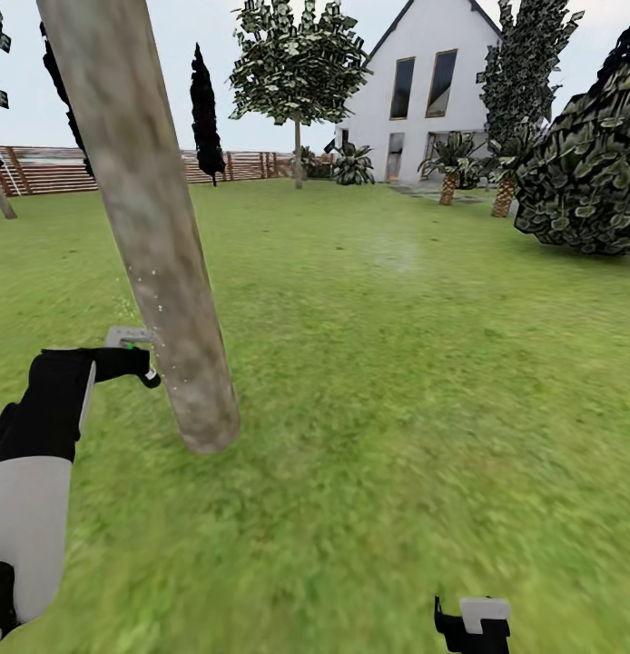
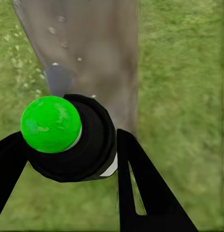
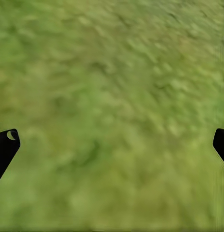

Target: In the garden, pick up the pesticide atomizer on the floor and spray pesticide onto both trees until each tree trunk is fully covered.

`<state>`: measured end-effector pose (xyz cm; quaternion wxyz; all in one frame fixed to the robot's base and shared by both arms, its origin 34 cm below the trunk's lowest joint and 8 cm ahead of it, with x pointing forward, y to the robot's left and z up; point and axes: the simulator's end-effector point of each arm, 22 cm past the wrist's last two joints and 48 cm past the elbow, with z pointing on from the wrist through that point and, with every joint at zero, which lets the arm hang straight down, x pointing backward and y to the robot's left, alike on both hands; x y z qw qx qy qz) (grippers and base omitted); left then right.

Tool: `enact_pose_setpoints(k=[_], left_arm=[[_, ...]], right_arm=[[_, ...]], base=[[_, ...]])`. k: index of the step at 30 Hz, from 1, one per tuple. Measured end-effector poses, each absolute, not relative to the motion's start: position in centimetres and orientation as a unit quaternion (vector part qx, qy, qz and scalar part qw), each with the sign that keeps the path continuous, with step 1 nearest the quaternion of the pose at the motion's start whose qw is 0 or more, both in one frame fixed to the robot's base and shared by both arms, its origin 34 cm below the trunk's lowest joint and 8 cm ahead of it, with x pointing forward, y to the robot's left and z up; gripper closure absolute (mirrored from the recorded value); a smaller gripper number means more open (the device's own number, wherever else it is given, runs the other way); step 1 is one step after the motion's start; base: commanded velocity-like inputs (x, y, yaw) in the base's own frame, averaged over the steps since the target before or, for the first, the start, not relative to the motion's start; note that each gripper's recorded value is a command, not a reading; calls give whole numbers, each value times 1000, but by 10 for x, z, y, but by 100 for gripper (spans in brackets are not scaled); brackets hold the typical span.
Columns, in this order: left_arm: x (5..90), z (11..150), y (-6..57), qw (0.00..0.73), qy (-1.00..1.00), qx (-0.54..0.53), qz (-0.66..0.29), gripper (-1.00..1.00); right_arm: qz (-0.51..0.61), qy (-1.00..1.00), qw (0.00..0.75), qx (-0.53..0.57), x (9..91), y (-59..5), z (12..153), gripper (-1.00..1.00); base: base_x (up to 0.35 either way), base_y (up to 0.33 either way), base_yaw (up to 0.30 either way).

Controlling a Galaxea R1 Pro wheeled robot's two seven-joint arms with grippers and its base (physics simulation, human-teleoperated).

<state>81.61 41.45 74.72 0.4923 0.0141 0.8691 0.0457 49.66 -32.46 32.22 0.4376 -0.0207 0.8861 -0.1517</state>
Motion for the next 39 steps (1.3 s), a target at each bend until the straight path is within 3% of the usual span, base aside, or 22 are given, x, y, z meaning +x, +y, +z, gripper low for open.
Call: enact_pose_setpoints(k=[8,17,24,31,36,39], left_arm=[[815,747,417,491,870,14,51,100],[803,738,464,465,877,4,120,100],[809,719,425,458,885,14,89,100],[790,709,481,436,889,-6,139,100],[796,694,444,434,894,4,114,100],[789,692,470,424,895,-7,138,100]], right_arm=[[-152,886,438,-21,497,-325,322,-100],[-151,886,438,-21,497,-324,322,-100],[-151,886,438,-21,497,-324,322,-100],[-149,887,437,-22,496,-323,322,-100],[-149,887,437,-23,496,-322,322,-100],[-149,887,437,-22,496,-322,322,-100]], base=[[0,-269,4],[0,-271,212],[24,-271,10],[97,-271,16],[103,-271,248],[117,-271,262]])
